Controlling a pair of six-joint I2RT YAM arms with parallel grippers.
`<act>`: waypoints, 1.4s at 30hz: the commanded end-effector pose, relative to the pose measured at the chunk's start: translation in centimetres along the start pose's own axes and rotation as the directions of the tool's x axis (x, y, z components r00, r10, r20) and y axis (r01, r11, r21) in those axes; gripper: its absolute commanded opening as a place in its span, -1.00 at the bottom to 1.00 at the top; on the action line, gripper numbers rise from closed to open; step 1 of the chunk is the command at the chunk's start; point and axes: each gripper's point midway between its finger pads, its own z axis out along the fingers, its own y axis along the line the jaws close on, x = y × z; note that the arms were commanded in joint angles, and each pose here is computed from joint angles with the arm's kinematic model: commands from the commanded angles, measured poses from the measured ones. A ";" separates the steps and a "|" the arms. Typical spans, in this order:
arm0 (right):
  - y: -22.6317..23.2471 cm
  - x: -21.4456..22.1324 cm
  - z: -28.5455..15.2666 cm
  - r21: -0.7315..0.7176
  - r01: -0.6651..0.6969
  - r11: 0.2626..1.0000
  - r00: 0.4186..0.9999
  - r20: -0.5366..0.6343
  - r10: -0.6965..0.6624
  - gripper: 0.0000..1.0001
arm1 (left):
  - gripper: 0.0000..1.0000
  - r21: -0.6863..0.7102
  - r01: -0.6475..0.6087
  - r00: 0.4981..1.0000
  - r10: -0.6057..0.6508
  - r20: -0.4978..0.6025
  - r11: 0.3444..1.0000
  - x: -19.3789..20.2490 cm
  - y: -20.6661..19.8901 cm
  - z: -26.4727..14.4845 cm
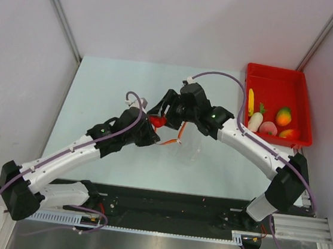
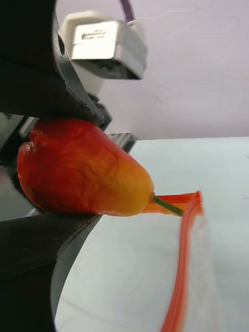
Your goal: Open the zip-top bag and remove the fake food
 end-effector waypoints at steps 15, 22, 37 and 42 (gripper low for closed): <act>0.2 -2.0 -10.2 -0.247 0.164 0.955 0.964 -0.166 -0.209 -0.10 | -1.00 -0.232 -0.037 0.980 0.081 0.182 0.972 -8.2 4.7 -2.1; -14.8 -17.0 -13.0 0.218 0.049 0.975 0.974 0.207 -0.095 -0.10 | -1.00 -0.516 -0.097 0.937 0.253 0.241 0.851 -14.0 6.3 -5.4; -37.8 -35.4 -21.6 0.639 -0.260 0.724 0.820 0.542 -0.184 0.09 | -1.00 -0.640 -0.243 0.953 0.304 -0.015 0.729 -17.3 10.2 7.8; -42.5 -36.8 -22.4 0.759 -0.296 0.581 0.859 0.477 -0.185 0.32 | -0.36 -0.567 -0.264 0.954 0.299 -0.032 0.780 -17.9 9.1 10.5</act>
